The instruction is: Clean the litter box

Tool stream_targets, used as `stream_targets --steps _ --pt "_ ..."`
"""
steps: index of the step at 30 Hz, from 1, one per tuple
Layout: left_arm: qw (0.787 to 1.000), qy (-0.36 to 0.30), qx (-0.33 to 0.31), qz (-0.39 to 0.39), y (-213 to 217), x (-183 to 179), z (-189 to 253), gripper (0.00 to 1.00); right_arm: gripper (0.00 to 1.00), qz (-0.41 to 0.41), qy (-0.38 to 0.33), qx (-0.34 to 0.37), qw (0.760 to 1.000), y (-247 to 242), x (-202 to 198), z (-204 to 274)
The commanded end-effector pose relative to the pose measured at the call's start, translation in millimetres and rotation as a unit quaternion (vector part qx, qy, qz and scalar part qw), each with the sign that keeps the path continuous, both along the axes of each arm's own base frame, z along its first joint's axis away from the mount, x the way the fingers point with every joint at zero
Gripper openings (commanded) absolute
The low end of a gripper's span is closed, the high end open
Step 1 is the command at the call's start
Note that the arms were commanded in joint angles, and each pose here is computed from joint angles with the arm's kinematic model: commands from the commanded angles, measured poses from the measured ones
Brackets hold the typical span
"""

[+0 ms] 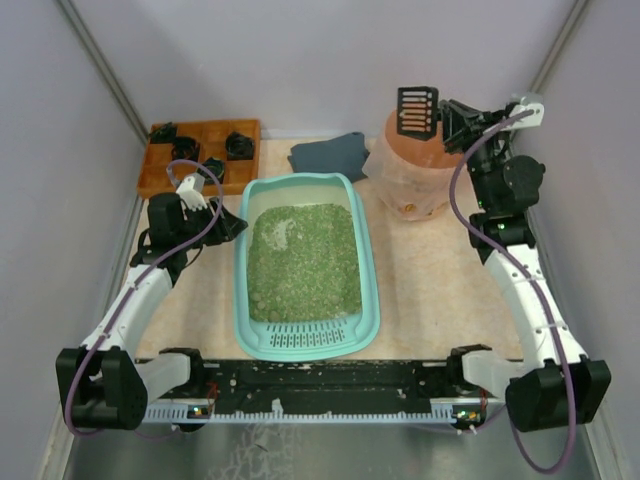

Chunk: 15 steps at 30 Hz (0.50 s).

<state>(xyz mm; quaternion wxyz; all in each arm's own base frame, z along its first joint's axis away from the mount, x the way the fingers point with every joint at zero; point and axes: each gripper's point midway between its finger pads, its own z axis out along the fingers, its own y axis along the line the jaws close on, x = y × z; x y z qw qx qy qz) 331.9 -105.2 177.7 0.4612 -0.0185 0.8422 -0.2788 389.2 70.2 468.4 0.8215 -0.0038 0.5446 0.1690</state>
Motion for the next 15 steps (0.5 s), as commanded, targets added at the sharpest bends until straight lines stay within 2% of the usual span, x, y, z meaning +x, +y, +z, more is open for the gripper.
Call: stream_targets --steps 1,5,15 --pt "1.0 -0.02 -0.001 -0.013 -3.4 1.4 12.0 0.56 0.0 0.157 0.013 0.066 0.985 60.7 -35.1 4.6" --pt "1.0 -0.019 -0.003 -0.015 -4.2 1.0 12.2 0.56 0.0 0.208 0.062 0.031 0.976 118.9 -52.1 -28.5" --pt "1.0 -0.017 -0.003 -0.015 -4.2 0.8 10.7 0.56 0.0 0.212 0.168 -0.123 0.955 196.2 -73.5 -115.8"
